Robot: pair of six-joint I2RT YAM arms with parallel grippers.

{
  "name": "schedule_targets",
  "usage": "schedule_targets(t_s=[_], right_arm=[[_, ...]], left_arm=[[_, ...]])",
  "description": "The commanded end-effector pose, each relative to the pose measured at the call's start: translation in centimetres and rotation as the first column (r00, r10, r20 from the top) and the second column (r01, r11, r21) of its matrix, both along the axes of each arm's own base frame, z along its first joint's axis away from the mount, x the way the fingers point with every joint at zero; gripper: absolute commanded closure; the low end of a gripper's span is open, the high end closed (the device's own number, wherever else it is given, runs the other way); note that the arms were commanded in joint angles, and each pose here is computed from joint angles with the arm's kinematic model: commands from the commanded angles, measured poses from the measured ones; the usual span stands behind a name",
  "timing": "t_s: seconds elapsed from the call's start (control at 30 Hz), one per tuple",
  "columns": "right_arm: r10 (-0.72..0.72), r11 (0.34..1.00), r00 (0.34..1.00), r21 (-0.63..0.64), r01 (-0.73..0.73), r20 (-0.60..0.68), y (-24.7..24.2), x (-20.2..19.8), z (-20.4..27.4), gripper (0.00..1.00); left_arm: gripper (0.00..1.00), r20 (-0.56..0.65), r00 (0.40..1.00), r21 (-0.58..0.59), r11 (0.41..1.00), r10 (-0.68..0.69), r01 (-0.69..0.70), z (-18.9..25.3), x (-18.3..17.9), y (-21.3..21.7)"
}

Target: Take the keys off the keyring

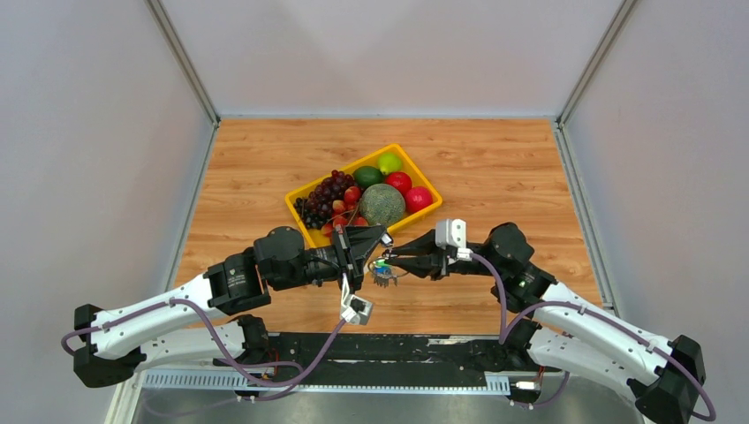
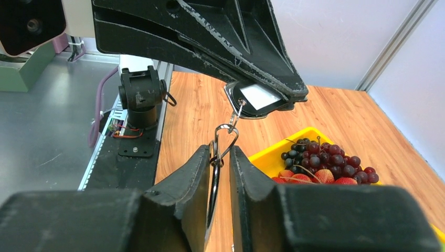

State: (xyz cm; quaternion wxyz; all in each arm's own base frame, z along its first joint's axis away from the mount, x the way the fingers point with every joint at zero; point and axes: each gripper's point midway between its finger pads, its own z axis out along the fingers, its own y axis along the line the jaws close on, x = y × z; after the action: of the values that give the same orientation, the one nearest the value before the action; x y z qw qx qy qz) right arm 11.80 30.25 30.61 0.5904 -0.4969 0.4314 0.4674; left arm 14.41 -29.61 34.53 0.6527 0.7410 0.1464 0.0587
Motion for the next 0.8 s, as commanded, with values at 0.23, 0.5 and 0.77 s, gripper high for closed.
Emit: schedule_targets(t_s=[0.23, 0.5, 0.77], right_arm=[[0.006, 0.998, 1.0, 0.064, -0.008, 0.028, -0.1, -0.1, 2.4, 0.85], [-0.046, 0.997, 0.997, 0.063, 0.051, -0.068, 0.0, 1.1, 2.3, 1.0], [-0.144, 0.978, 0.954, 0.112, 0.178, -0.264, -1.5, 2.7, 1.9, 1.0]], left_arm=[[1.0, 0.017, 1.0, -0.066, 0.998, -0.011, 0.012, 2.4, -0.4, 0.4], [1.0, 0.017, 1.0, -0.063, 0.998, 0.002, -0.001, 2.3, -0.1, 0.4], [1.0, 0.009, 0.999, -0.054, 0.998, 0.034, -0.034, 1.4, 0.3, 0.9]])
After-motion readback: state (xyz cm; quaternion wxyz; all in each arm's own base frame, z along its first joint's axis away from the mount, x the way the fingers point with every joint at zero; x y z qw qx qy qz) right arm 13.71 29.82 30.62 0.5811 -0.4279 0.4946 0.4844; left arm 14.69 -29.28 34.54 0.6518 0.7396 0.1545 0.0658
